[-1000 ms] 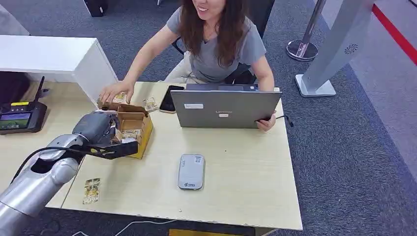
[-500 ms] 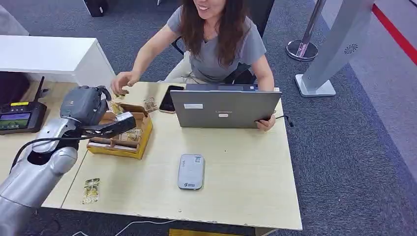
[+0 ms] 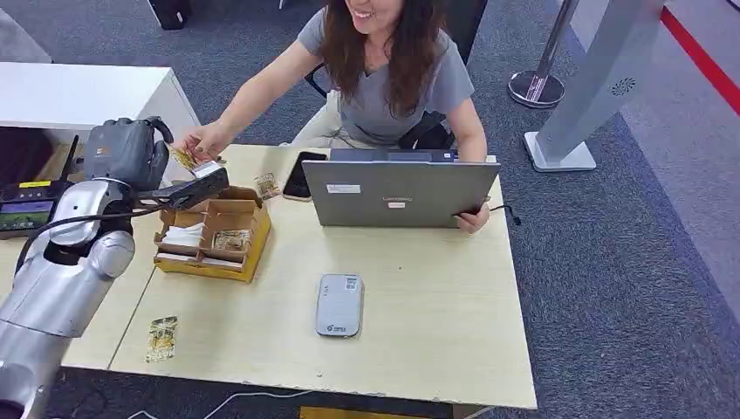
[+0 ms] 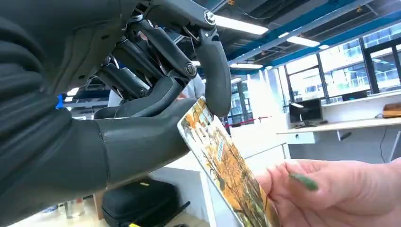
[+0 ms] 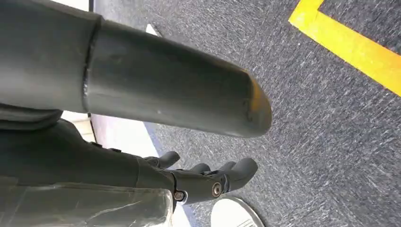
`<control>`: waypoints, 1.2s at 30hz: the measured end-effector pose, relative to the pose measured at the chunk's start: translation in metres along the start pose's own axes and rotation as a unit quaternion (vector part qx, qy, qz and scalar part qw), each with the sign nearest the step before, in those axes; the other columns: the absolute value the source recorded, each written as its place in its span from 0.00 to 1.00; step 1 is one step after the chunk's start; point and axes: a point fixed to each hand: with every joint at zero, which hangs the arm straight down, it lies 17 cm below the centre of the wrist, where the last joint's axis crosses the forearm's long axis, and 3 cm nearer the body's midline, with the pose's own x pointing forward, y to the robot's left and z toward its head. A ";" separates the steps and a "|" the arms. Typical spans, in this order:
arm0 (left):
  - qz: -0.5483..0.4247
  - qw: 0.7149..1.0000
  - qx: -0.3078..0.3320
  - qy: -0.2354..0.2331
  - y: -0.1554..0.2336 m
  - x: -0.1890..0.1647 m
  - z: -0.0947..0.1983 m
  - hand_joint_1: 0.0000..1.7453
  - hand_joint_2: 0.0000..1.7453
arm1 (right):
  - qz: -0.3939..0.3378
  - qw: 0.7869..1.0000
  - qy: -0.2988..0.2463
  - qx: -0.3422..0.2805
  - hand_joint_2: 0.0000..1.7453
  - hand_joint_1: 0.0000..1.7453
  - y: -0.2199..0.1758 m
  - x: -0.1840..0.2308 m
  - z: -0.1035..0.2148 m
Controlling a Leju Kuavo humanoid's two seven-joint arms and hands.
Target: Pass the card to the sensor for recognition and then transmit it.
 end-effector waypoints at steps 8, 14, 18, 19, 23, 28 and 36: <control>0.011 1.000 0.004 0.011 -0.002 -0.002 -0.004 1.00 1.00 | 0.005 1.000 -0.003 0.000 0.00 0.00 0.001 0.002 0.001; 0.005 1.000 0.005 0.014 -0.004 -0.005 -0.005 1.00 1.00 | 0.003 1.000 -0.003 0.000 0.00 0.00 0.001 0.002 0.001; 0.006 1.000 0.008 0.019 -0.004 -0.007 -0.006 0.00 1.00 | 0.002 1.000 -0.003 0.000 0.00 0.00 0.001 0.002 0.001; 0.006 1.000 0.013 0.020 -0.003 -0.007 -0.006 0.00 1.00 | 0.002 1.000 -0.002 0.000 0.00 0.00 0.001 0.002 0.001; 0.004 1.000 0.019 0.025 -0.004 -0.008 -0.005 0.00 1.00 | 0.002 1.000 -0.002 0.001 0.00 0.00 0.001 0.002 0.001; 0.001 0.999 0.019 0.026 -0.006 -0.008 -0.004 0.00 1.00 | -0.002 1.000 -0.002 0.001 0.00 0.00 0.001 0.002 0.001; 0.004 0.999 0.027 0.028 -0.006 -0.009 -0.002 0.00 1.00 | -0.005 1.000 -0.001 0.001 0.00 0.00 0.001 0.002 0.001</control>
